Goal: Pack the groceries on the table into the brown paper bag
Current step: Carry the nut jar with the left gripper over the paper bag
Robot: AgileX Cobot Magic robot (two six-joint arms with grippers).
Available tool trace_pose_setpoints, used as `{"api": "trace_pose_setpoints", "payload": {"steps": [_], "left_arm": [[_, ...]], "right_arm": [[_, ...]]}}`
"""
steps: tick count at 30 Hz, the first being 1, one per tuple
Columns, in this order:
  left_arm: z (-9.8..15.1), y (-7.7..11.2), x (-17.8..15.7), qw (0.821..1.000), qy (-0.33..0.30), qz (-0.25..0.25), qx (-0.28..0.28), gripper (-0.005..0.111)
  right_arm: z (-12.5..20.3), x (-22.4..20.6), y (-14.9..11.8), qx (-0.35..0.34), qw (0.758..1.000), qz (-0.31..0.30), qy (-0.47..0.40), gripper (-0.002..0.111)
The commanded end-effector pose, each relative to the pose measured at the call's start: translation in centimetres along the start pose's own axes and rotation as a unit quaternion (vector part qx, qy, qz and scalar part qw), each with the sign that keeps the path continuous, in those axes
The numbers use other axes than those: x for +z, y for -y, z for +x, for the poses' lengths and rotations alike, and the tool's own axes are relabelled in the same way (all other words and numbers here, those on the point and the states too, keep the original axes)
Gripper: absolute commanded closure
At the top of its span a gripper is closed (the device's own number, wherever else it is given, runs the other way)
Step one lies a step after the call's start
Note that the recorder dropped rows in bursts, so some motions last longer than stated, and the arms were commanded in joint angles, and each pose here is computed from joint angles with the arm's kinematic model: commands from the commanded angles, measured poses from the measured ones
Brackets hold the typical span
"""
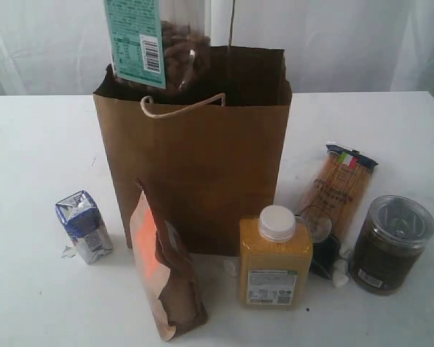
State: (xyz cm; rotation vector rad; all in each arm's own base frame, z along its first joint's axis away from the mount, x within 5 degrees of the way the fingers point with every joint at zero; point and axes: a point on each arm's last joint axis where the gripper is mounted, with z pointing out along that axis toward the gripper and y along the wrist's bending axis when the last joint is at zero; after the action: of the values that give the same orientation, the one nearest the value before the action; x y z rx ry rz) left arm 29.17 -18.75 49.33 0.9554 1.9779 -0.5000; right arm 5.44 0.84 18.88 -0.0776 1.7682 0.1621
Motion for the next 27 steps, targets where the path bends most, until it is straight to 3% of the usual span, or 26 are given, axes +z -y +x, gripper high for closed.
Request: {"api": "trace_pose_setpoints", "payload": {"steps": [1, 13, 27], "left_arm": [[-0.5, 0.2, 0.0, 1.0, 0.022, 0.006, -0.011, 0.107], [0.3, -0.3, 1.8, 0.999, -0.02, 0.008, -0.047, 0.107], [4.3, -1.3, 6.4, 0.994, -0.073, 0.0, -0.076, 0.107]], "right_arm": [[0.1, 0.0, 0.0, -0.006, 1.0, 0.0, 0.001, 0.108], [0.1, 0.0, 0.0, -0.006, 1.0, 0.0, 0.001, 0.108], [0.1, 0.0, 0.0, -0.006, 1.0, 0.0, 0.001, 0.108]]}}
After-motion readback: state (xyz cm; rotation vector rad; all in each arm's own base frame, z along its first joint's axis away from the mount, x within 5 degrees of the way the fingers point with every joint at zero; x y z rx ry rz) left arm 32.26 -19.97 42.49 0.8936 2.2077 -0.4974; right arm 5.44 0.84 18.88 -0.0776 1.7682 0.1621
